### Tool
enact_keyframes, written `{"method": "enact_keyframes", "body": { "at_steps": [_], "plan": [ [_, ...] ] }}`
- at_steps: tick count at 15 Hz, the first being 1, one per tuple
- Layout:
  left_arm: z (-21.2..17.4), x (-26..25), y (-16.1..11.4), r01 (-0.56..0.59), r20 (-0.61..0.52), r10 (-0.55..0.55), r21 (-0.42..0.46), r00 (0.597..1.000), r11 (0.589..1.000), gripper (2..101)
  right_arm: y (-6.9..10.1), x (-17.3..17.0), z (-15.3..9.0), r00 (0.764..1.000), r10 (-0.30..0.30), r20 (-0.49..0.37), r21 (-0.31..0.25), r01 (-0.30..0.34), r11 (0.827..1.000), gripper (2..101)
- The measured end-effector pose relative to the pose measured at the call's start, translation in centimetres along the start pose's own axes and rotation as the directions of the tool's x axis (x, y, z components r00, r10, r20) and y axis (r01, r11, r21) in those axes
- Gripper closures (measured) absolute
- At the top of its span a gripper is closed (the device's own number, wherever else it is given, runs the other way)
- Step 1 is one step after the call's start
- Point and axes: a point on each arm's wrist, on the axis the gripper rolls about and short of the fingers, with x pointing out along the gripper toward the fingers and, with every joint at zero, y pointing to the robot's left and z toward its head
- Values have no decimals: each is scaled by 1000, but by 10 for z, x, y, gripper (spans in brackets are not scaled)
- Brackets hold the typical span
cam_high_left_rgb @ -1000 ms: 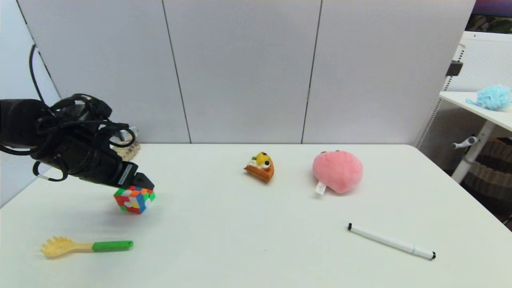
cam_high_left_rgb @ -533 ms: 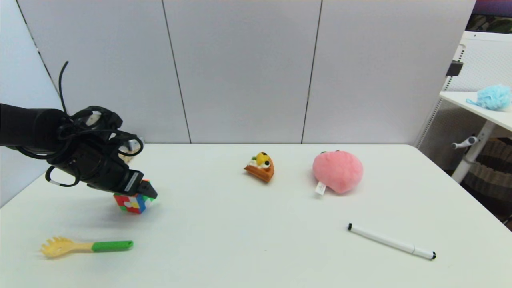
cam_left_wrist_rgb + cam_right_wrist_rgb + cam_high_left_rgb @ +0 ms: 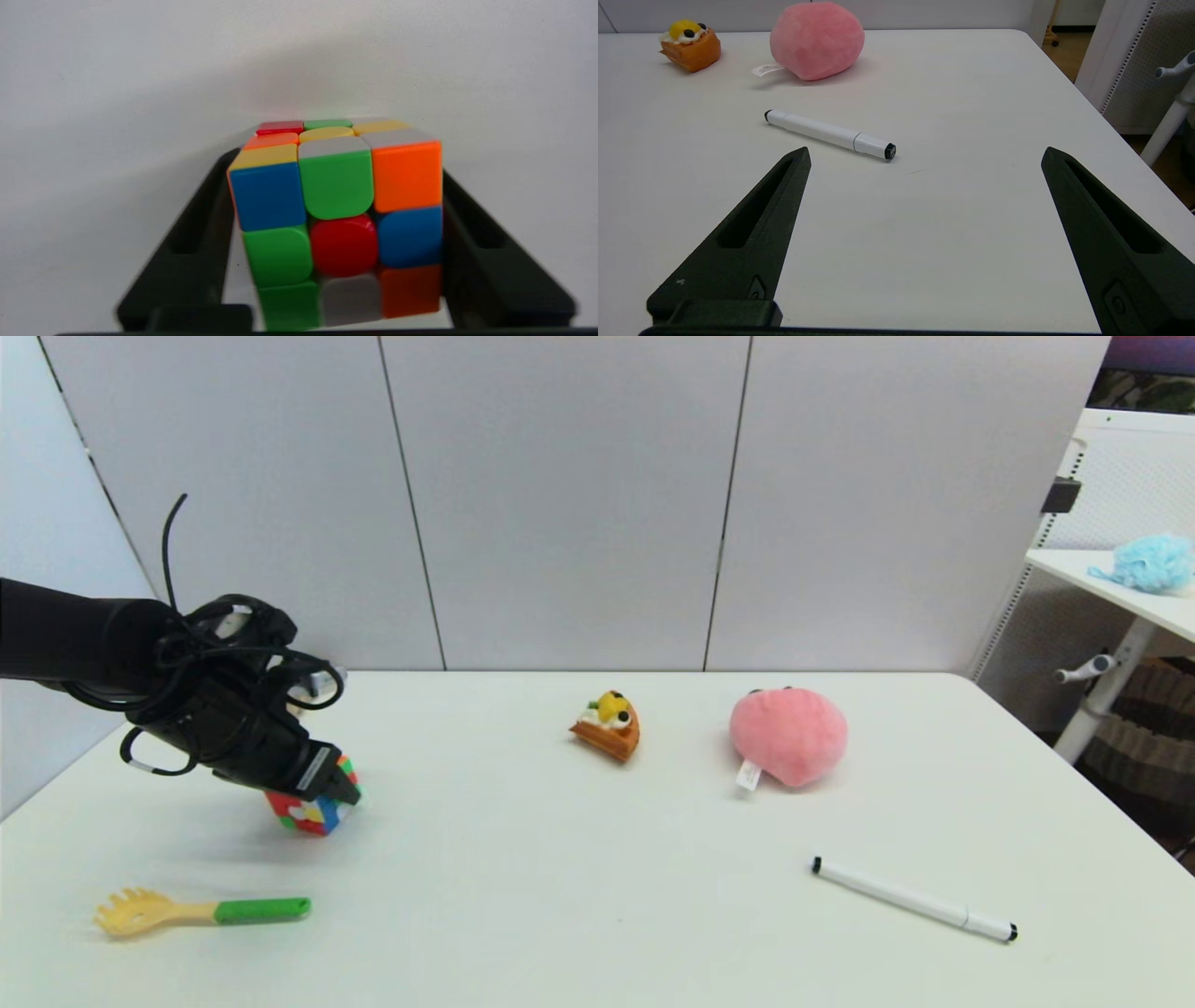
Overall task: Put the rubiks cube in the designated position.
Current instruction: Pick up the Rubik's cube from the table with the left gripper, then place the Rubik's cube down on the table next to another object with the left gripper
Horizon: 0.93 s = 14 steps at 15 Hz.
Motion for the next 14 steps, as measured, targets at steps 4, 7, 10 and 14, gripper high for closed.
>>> {"method": "enact_keyframes", "body": {
  "at_steps": [4,7,10,14],
  "plan": [
    [3,-3,1,-7,12,7,5,1000,1000,457,0,0,0,1000,0,0,0,0,1000,43],
    [17,-25,6,-70,99,70,2,993,998,457,0,0,0,1000,0,0,0,0,1000,43],
    [27,-63,26,-187,186,195,-59,963,980,457,0,0,0,1000,0,0,0,0,1000,43],
    [24,-104,77,-301,248,347,-205,904,931,457,0,0,0,1000,0,0,0,0,1000,43]
  ]
}}
